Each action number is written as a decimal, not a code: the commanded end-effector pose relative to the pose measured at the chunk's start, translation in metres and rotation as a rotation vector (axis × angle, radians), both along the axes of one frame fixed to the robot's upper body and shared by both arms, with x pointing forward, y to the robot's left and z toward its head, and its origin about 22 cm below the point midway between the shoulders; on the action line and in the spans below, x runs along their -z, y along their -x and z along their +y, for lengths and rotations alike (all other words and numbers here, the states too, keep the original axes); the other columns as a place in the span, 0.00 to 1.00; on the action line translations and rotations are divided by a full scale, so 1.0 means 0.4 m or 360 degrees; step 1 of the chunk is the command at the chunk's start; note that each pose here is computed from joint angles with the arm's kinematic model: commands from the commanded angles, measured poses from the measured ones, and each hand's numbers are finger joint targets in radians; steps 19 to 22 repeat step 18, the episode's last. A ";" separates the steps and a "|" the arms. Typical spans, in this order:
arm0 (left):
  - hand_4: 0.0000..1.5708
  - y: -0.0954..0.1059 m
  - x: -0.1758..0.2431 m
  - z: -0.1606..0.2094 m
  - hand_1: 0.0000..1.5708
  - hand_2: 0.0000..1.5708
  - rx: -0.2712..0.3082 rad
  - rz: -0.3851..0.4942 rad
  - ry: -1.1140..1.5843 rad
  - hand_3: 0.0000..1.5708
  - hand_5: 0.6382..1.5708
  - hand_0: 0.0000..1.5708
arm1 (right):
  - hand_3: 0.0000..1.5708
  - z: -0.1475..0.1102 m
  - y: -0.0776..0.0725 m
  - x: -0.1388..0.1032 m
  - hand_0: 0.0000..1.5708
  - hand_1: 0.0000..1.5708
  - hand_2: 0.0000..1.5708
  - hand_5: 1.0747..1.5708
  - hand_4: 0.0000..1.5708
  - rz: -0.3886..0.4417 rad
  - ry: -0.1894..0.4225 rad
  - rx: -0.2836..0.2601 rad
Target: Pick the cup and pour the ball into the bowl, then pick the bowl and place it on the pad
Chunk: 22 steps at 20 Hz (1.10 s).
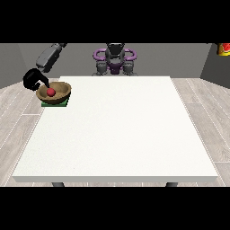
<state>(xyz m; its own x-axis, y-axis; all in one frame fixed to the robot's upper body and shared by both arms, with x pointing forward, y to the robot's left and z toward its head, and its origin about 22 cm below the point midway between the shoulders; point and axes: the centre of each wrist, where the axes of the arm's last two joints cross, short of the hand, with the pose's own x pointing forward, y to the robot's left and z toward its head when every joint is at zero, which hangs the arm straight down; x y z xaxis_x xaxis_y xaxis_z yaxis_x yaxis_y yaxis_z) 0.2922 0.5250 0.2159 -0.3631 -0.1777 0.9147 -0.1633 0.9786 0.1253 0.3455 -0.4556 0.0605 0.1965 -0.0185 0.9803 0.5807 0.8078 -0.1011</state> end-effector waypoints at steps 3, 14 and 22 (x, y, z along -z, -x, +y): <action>0.76 0.011 -0.068 0.015 0.00 0.00 0.0013 -0.0117 -0.0006 0.00 0.99 0.00 | 0.46 -0.029 -0.019 -0.076 0.88 0.88 0.85 0.93 0.00 -0.0146 0.0040 0.0037; 0.76 -0.025 -0.013 -0.030 0.00 0.00 0.0064 0.0065 0.0018 0.00 1.00 0.00 | 0.00 0.066 -0.035 0.029 0.00 0.00 0.00 0.67 0.00 0.0241 0.0192 -0.0212; 0.76 -0.013 0.150 -0.039 0.00 0.00 -0.0052 0.0252 0.0019 0.00 1.00 0.00 | 0.00 0.004 -0.047 -0.113 0.00 0.00 0.00 0.61 0.13 0.0291 0.0230 -0.0251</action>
